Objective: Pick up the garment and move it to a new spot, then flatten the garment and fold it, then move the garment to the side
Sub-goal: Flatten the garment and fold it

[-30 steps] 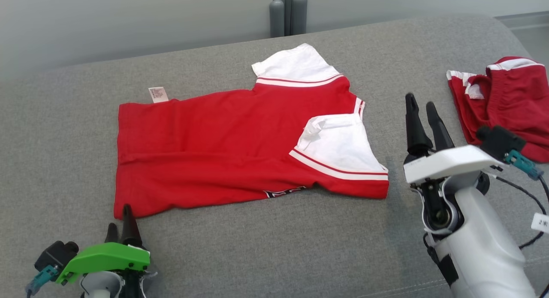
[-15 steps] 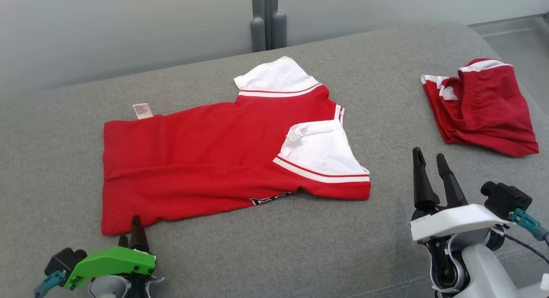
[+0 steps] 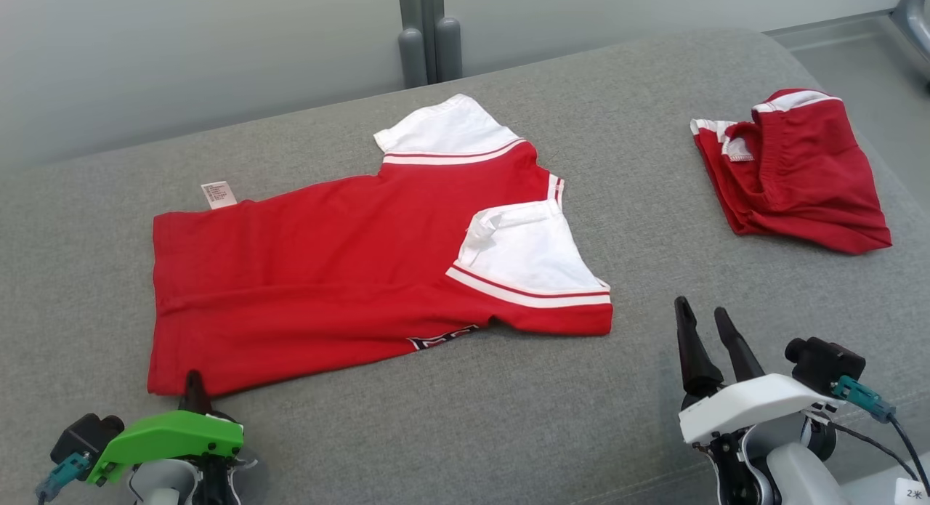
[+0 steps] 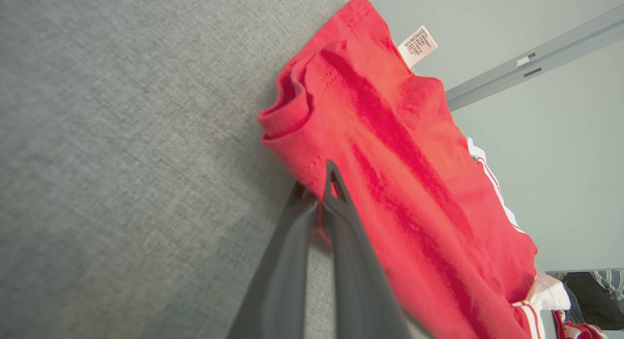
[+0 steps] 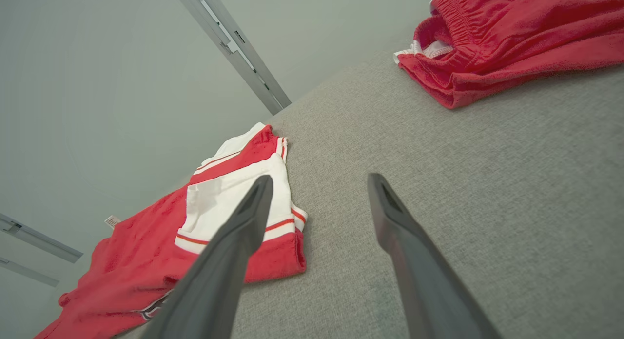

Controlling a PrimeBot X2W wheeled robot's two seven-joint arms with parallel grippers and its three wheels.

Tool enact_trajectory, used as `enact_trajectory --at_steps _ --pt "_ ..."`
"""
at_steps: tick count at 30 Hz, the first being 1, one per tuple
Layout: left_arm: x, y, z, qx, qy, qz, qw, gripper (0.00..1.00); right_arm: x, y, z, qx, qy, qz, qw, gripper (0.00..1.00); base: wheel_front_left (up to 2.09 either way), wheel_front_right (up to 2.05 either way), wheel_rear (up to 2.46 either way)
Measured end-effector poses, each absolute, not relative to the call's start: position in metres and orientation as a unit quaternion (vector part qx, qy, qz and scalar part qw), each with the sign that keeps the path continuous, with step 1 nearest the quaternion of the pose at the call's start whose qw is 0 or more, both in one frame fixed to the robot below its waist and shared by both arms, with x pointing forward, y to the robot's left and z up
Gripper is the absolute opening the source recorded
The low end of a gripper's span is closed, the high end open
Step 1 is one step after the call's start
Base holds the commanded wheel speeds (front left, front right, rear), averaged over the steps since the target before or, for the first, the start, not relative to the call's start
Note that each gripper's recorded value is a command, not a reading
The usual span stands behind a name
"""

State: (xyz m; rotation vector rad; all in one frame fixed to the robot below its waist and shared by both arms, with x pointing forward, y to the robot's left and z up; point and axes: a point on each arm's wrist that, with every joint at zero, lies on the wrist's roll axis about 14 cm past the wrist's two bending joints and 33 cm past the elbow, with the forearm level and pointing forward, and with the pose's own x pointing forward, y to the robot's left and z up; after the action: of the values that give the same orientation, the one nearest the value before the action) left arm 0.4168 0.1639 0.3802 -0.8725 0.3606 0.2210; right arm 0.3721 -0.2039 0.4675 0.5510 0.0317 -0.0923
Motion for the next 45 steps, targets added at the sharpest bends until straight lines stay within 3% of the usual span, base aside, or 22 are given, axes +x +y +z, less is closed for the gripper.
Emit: enact_trajectory --at_steps 13,22,23,25,27,28,29,39,45 --pt "0.393 0.186 0.373 -0.411 0.169 0.127 0.887 0.0 0.391 -0.15 0.414 0.311 0.15 0.005 0.938 1.0 0.0 0.0 0.0" --pt "0.393 0.187 0.376 -0.414 0.162 0.128 0.886 0.0 0.403 -0.121 0.393 0.287 0.22 0.042 0.931 1.0 0.0 0.0 0.0" --pt "0.394 0.187 0.377 -0.415 0.159 0.127 0.887 0.0 0.405 -0.117 0.394 0.286 0.223 0.048 0.931 0.9 0.0 0.0 0.0" --pt "0.394 0.188 0.378 -0.415 0.157 0.127 0.887 0.0 0.406 -0.115 0.394 0.285 0.225 0.051 0.93 0.46 0.0 0.0 0.0" --pt "0.395 0.188 0.38 -0.415 0.154 0.127 0.887 0.0 0.409 -0.112 0.395 0.284 0.225 0.055 0.93 0.25 0.0 0.0 0.0" --pt "0.396 0.188 0.381 -0.415 0.153 0.126 0.888 0.0 0.41 -0.112 0.396 0.284 0.224 0.055 0.931 0.07 0.0 0.0 0.0" --pt "0.396 0.189 0.382 -0.416 0.15 0.125 0.888 0.0 0.411 -0.112 0.397 0.284 0.22 0.055 0.932 0.0 0.0 0.0 0.0" --pt "0.4 0.185 0.399 -0.421 0.119 0.099 0.894 0.0 0.429 -0.126 0.424 0.294 0.161 0.045 0.941 0.0 0.0 0.0 0.0" --pt "0.377 0.173 0.393 -0.433 0.133 0.084 0.888 0.0 0.408 -0.157 0.411 0.287 0.166 0.024 0.943 0.0 0.0 0.0 0.0"
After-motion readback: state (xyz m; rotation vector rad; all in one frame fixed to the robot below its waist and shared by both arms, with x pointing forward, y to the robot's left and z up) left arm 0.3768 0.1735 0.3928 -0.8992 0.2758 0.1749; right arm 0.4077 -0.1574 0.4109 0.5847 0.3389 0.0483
